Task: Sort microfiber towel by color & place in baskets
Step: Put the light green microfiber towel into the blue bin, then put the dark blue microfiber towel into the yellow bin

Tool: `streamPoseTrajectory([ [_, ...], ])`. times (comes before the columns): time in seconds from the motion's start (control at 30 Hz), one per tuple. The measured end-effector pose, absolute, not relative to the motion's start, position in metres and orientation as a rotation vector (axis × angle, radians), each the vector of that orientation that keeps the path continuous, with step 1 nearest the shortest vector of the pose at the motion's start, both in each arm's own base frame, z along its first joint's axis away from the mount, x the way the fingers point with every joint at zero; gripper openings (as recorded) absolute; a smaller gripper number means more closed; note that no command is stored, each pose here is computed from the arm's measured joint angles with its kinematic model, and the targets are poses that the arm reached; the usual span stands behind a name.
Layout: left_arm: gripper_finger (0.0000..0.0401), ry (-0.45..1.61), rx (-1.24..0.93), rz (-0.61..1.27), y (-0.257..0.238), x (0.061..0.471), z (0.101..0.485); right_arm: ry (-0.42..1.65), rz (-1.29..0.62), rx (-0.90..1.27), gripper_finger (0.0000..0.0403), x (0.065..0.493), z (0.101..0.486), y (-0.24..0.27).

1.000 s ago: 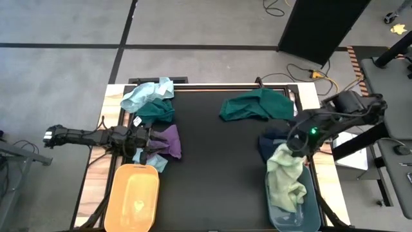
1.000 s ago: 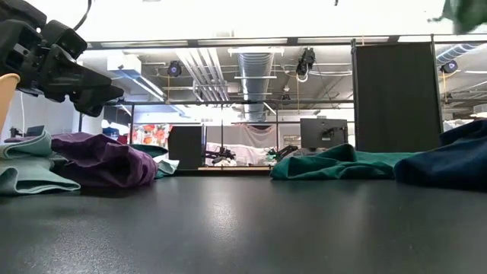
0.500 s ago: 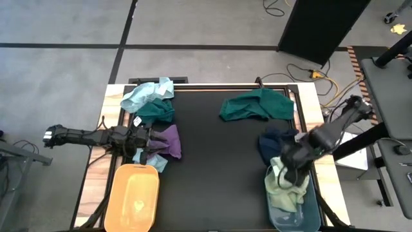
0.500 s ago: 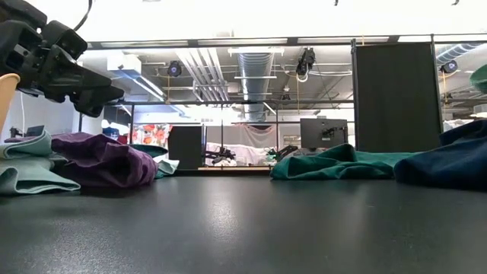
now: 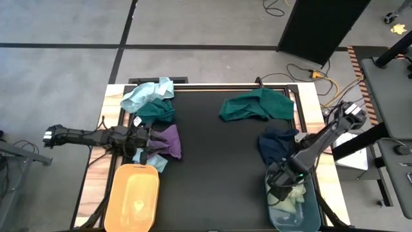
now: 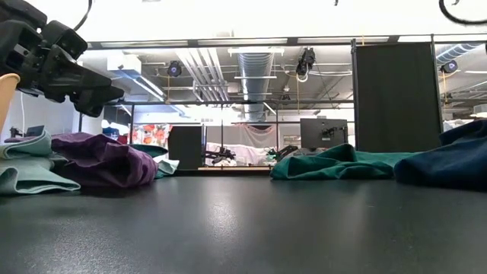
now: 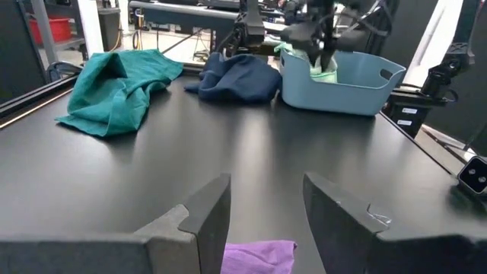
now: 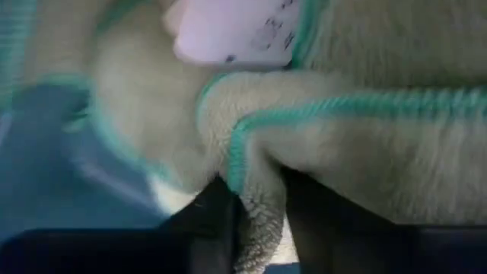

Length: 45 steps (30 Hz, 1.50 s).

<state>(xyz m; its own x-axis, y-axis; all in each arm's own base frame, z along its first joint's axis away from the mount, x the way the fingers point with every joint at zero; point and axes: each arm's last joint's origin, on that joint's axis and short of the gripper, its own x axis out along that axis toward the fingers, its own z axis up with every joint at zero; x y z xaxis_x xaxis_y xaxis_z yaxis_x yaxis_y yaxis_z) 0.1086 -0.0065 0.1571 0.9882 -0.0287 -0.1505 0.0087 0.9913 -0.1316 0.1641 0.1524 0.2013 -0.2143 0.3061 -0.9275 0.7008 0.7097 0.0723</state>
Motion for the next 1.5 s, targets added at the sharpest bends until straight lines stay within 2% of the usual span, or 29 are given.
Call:
streamPoseTrajectory([
  [0.13, 0.0151, 0.153, -0.131, -0.019, -0.007, 0.109, 0.157, 1.823, -0.457, 0.64, 0.0157, 0.165, 0.182, 0.153],
  [0.3, 0.0151, 0.156, -0.131, -0.019, -0.007, 0.109, 0.157, 1.843, -0.475, 0.579, 0.0211, 0.167, 0.177, 0.155],
  [0.57, 0.0151, 0.158, -0.131, -0.018, -0.007, 0.109, 0.157, 1.792, -0.445, 0.64, 0.0273, 0.169, 0.226, 0.164],
  [0.73, 0.0151, 0.156, -0.131, -0.018, -0.007, 0.109, 0.157, 1.726, -0.339, 0.749, 0.0303, 0.171, 0.265, 0.169],
  [0.9, 0.0151, 0.157, -0.131, -0.018, -0.007, 0.109, 0.157, 1.533, -0.28, 0.81, 0.0314, 0.171, 0.307, 0.165],
  [1.0, 0.0151, 0.157, -0.13, -0.018, -0.007, 0.109, 0.157, 1.312, -0.367, 0.699, 0.0314, 0.17, 0.322, 0.152],
  [1.17, 0.0151, 0.157, -0.131, -0.018, -0.007, 0.109, 0.157, 0.981, -0.698, 0.434, 0.0307, 0.174, 0.324, 0.114],
  [1.3, 0.0151, 0.157, -0.13, -0.018, -0.007, 0.109, 0.157, 1.068, -0.939, 0.349, 0.0302, 0.187, 0.307, 0.076],
  [1.5, 0.0151, 0.157, -0.131, -0.018, -0.007, 0.109, 0.157, 1.417, -1.002, 0.485, 0.0299, 0.199, 0.254, 0.016],
])
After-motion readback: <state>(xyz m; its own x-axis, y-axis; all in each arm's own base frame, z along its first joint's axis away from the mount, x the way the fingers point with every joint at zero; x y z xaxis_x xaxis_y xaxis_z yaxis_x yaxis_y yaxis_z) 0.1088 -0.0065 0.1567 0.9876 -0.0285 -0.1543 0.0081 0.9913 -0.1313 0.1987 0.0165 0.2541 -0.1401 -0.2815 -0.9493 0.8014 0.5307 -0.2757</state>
